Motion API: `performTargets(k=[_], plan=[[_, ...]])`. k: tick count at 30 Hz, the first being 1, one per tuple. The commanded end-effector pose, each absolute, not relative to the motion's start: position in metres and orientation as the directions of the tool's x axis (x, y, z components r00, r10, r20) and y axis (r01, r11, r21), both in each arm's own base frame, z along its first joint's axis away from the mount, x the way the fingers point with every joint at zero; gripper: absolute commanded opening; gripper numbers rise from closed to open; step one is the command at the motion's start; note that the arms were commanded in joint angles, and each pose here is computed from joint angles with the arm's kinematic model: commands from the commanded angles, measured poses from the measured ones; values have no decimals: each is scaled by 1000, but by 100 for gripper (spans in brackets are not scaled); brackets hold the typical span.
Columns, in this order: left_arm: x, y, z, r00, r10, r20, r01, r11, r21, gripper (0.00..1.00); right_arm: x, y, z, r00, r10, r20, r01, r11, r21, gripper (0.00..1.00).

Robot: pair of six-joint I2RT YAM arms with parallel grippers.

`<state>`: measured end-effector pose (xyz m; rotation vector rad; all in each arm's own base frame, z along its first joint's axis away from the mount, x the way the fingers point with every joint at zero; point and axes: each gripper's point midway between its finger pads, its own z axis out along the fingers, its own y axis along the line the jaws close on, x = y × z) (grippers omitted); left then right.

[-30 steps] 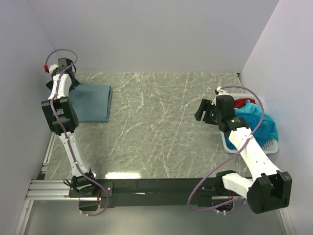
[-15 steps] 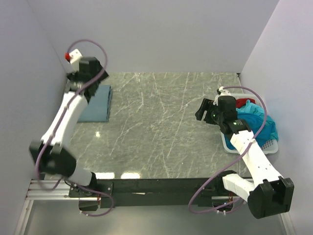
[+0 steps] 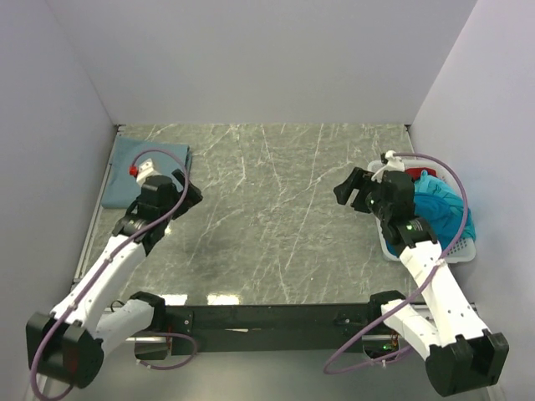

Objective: Fold and stack the t-shirts
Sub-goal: Reset both grippers

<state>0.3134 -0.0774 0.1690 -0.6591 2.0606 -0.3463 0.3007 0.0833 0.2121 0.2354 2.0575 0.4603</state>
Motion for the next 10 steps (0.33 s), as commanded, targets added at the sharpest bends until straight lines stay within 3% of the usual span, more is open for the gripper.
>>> performTargets(k=[1, 10], plan=[[311, -78, 209, -342, -615, -710, -252, 788, -561, 99, 301, 88, 230, -435, 398, -808, -64, 881, 469, 84], [304, -78, 221, -324, -616, -718, -219, 787, -577, 99, 289, 86, 233, -406, 420, -812, -70, 872, 485, 84]])
